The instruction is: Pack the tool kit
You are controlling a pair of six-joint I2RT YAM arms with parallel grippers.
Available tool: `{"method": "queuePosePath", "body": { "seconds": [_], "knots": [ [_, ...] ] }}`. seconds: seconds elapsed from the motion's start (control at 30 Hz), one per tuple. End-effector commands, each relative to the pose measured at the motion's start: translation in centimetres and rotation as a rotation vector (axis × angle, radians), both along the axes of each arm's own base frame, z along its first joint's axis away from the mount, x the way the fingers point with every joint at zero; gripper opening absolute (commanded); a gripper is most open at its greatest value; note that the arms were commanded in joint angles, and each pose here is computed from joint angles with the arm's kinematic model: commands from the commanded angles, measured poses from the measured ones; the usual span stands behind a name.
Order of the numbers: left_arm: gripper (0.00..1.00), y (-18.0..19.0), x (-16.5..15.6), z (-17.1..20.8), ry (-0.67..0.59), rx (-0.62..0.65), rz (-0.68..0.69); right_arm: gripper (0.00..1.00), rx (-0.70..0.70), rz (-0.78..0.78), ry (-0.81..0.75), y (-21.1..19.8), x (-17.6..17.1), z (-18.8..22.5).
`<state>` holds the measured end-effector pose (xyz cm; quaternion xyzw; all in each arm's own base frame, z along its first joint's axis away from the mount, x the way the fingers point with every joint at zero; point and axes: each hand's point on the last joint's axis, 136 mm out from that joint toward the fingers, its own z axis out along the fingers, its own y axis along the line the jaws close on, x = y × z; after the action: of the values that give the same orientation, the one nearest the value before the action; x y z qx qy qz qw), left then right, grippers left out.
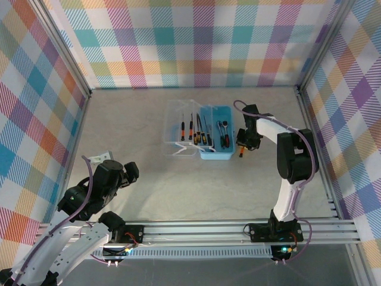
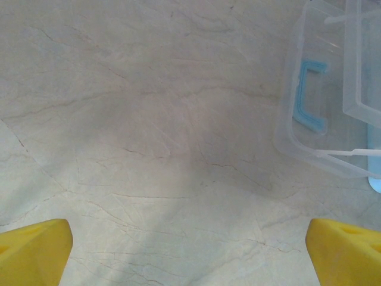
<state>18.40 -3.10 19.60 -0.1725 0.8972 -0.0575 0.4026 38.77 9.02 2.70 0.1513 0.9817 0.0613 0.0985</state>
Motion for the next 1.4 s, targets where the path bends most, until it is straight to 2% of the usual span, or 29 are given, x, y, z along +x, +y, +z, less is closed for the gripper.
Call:
{"method": "queuePosePath", "body": {
  "seconds": [0.0,0.2,0.43,0.63,0.93,1.37],
  "knots": [
    [1.0,-0.3,0.1,-0.3,0.005,0.004,-0.015,0.14,0.003,0.023,-0.039,-0.2,-0.3,2.3],
    [1.0,-0.2,0.1,-0.2,0.002,0.004,-0.013,0.14,0.02,0.033,-0.086,0.0,-0.4,4.6],
    [1.0,-0.2,0.0,-0.2,0.002,0.003,-0.012,0.14,0.062,0.074,-0.149,2.2,-0.9,8.2],
    [1.0,-0.2,0.0,-0.2,0.002,0.003,-0.013,0.14,0.081,0.157,-0.206,6.2,-1.2,11.4],
    [1.0,-0.1,-0.1,0.0,-0.003,0.0,-0.008,0.15,0.207,0.266,-0.248,13.7,-1.6,15.1],
    [1.0,-0.1,-0.2,0.1,-0.011,-0.01,-0.01,0.15,0.248,0.327,-0.263,19.3,-1.9,16.1]
  ]
}}
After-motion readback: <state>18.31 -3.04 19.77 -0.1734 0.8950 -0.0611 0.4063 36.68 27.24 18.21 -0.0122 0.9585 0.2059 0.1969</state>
